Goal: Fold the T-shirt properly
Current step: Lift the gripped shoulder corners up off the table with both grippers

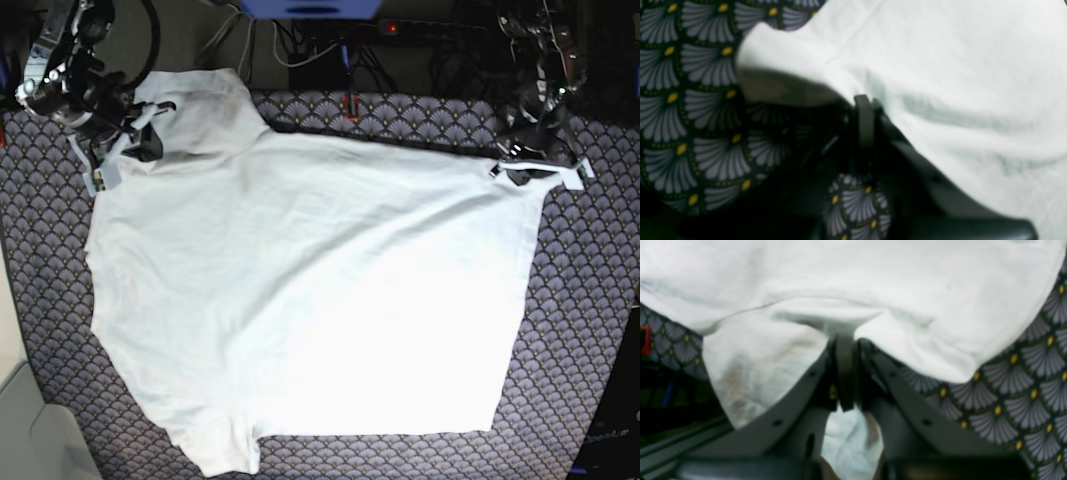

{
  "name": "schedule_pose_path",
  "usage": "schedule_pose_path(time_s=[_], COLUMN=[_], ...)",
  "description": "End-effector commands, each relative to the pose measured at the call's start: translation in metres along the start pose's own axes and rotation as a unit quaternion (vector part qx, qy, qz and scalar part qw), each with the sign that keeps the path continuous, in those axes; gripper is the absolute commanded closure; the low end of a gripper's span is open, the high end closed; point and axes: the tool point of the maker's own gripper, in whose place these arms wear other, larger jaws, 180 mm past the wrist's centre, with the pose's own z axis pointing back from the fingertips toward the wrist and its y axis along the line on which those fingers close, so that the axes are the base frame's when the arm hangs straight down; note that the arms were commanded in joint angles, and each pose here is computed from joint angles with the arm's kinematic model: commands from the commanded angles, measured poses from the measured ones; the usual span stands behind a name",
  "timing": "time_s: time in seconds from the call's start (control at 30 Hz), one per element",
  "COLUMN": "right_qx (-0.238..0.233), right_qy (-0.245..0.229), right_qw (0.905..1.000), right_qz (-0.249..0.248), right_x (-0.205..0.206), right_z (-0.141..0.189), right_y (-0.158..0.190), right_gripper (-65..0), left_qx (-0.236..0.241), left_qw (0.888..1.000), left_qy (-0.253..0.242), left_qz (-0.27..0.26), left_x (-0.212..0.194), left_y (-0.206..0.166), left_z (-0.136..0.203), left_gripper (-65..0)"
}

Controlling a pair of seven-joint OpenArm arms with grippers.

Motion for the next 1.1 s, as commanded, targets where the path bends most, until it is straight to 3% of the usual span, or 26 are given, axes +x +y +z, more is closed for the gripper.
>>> schedule_pose_path(time_s=[0.0, 0.37, 0.77, 0.97, 1.07], right_qx=[0.000, 0.001, 0.000, -0.009, -0.038], right_qy=[-0.020, -0.008, -0.025, -0.036, -0.030], right_qw=[0.9998, 1.0000, 0.9996, 0.9990, 0.9977], right_qz=[0.006, 0.003, 0.013, 0.027, 0.048], right_x=[0.011, 0.000, 0.016, 0.032, 0.042], right_z=[0.004, 0.006, 0.003, 0.003, 0.002], right_y=[-0.002, -0.001, -0.002, -0.010, -0.021], right_gripper=[-1.5, -1.5, -1.7, -1.7, -1.7], left_qx=[-0.006, -0.006, -0.006, -0.008, -0.008], left_qw=[1.000, 1.000, 1.000, 1.000, 1.000], left_qy=[-0.019, -0.019, -0.019, -0.021, -0.022], left_qz=[-0.006, -0.006, -0.006, -0.006, -0.006], left_x=[0.012, 0.012, 0.012, 0.013, 0.014], left_y=[-0.003, -0.003, -0.003, -0.005, -0.005], left_z=[0.002, 0.002, 0.002, 0.002, 0.002], left_gripper=[-0.6, -0.6, -0.6, -0.6, -0.6])
